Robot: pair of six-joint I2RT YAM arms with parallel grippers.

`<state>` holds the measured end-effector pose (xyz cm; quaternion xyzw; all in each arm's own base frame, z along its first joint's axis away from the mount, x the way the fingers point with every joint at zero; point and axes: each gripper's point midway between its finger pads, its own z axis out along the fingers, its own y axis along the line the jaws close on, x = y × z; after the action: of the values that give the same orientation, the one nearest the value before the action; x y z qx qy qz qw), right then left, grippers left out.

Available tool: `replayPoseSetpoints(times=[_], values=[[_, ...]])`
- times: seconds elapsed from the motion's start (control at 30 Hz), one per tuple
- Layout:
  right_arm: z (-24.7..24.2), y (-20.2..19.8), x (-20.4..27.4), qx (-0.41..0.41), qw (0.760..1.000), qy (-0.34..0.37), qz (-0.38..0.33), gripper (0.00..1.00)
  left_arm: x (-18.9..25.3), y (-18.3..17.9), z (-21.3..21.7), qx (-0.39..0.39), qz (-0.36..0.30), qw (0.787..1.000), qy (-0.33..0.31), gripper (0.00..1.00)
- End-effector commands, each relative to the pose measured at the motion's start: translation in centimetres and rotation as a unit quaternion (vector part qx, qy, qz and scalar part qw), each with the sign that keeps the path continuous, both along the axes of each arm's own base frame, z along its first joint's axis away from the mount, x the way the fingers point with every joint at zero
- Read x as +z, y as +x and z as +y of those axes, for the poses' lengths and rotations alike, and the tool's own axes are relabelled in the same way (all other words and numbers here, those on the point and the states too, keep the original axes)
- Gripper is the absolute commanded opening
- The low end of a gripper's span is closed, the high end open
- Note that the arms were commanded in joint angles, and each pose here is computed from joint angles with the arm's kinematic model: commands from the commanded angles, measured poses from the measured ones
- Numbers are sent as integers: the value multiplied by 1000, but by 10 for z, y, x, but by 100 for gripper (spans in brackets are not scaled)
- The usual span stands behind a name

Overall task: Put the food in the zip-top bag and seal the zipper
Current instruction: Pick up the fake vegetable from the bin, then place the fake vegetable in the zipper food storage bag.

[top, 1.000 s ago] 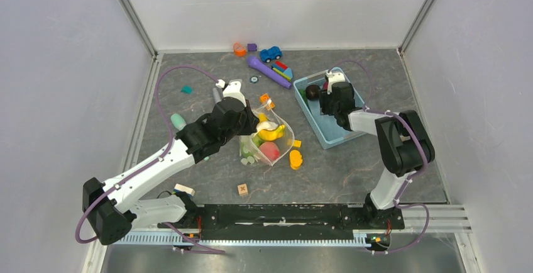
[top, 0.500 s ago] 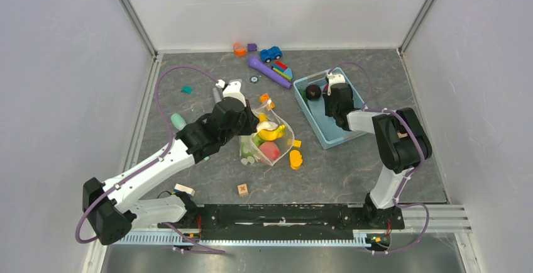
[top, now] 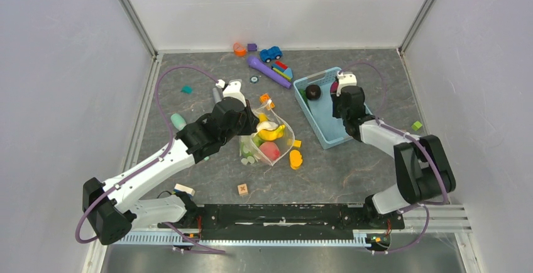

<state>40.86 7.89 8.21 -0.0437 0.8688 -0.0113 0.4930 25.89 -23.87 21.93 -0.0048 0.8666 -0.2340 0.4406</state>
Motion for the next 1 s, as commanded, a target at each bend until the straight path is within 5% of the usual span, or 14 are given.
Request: replayPoseSetpoints(times=[0.0, 0.33, 0.7, 0.97], values=[[1, -26, 8, 9, 1000, 20, 8, 5, 6, 3, -3, 9, -5, 1000, -16, 5], [55, -89, 68, 185, 973, 132, -49, 2, 4, 5, -8, 1, -3, 1000, -14, 5], [121, -195, 130, 456, 852, 245, -83, 0, 6, 6, -14, -18, -16, 1000, -15, 5], [142, -241, 144, 534, 790, 300, -34, 0, 14, 7, -21, -41, -31, 999, -17, 5]])
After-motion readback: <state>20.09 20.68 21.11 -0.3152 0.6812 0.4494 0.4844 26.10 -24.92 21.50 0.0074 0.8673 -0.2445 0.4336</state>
